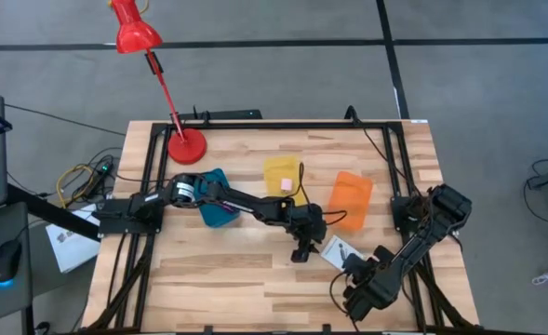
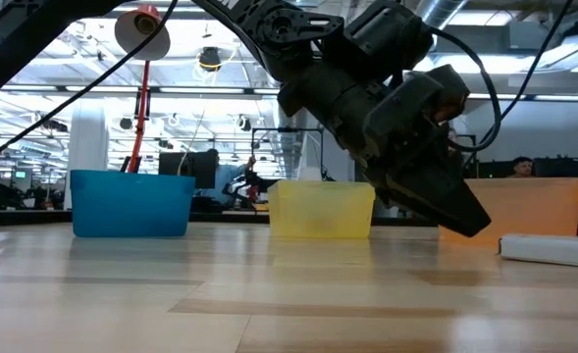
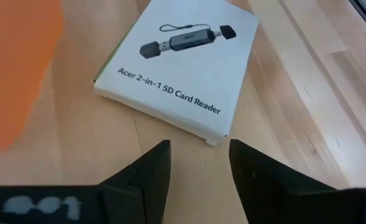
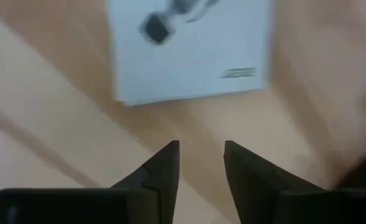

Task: Pick and place items into bin
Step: Put the card reader box into the orange bin

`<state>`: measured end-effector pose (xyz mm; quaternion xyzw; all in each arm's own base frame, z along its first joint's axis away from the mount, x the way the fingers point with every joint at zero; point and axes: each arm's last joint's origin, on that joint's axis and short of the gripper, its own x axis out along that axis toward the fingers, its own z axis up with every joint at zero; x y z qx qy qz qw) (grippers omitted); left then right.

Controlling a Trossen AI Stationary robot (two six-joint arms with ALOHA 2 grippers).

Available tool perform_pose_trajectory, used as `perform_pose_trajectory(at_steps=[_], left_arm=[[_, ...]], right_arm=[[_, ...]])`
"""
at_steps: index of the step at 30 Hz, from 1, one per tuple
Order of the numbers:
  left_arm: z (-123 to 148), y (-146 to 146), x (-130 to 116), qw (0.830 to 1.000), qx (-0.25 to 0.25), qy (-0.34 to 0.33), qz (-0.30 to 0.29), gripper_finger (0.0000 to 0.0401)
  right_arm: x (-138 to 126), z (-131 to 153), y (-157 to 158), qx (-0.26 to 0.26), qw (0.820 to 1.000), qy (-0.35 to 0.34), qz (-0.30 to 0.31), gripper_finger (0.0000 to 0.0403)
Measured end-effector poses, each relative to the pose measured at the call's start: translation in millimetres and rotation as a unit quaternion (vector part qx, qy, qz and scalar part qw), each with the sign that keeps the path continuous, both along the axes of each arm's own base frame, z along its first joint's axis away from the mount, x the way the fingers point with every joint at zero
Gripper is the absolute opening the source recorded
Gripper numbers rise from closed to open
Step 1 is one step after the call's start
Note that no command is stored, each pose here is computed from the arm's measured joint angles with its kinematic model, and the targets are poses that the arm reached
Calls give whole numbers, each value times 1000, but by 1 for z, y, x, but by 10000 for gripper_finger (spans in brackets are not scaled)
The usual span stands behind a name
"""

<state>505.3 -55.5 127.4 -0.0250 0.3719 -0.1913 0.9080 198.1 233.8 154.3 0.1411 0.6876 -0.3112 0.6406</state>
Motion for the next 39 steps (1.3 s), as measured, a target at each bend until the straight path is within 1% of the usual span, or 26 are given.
perform_pose_trajectory(at_steps=[2, 10, 16, 20, 21, 25, 28, 30, 33, 37, 39], left_arm=[[0, -2, 0, 1000, 0, 2, -2, 153], [1, -14, 0, 1000, 8, -18, -20, 153], [1, -17, -1, 1000, 19, -14, -6, 153], [-14, -14, 0, 999, 36, 0, 13, 153], [-17, -14, 1, 999, 36, 1, 16, 153], [-26, -14, 6, 1000, 2, -12, 8, 153], [-26, -15, 6, 1000, 7, -13, 12, 153], [-26, -15, 6, 1000, 7, -14, 11, 153], [-24, -12, 8, 1000, -3, -13, 5, 153], [-24, -13, 8, 1000, 0, -15, 7, 153], [-24, -13, 9, 1000, -1, -19, 6, 153]], right_arm=[[1, -2, 1, 8, 1000, -6, 6, 117], [2, -1, -1, -12, 1000, -20, 14, 107], [7, -2, -2, -11, 999, -37, 11, 107], [7, -2, -1, -2, 999, -33, 9, 107], [6, -2, -1, -1, 999, -31, 9, 107], [6, -7, 1, 15, 999, -41, 15, 107], [5, -16, 1, 38, 998, -40, 27, 107], [3, -19, -1, 44, 999, -28, 16, 107], [-1, -19, -3, 28, 999, -17, -1, 107], [0, -20, -3, 18, 999, -36, 22, 107], [3, -20, -5, 17, 999, -37, 20, 107]])
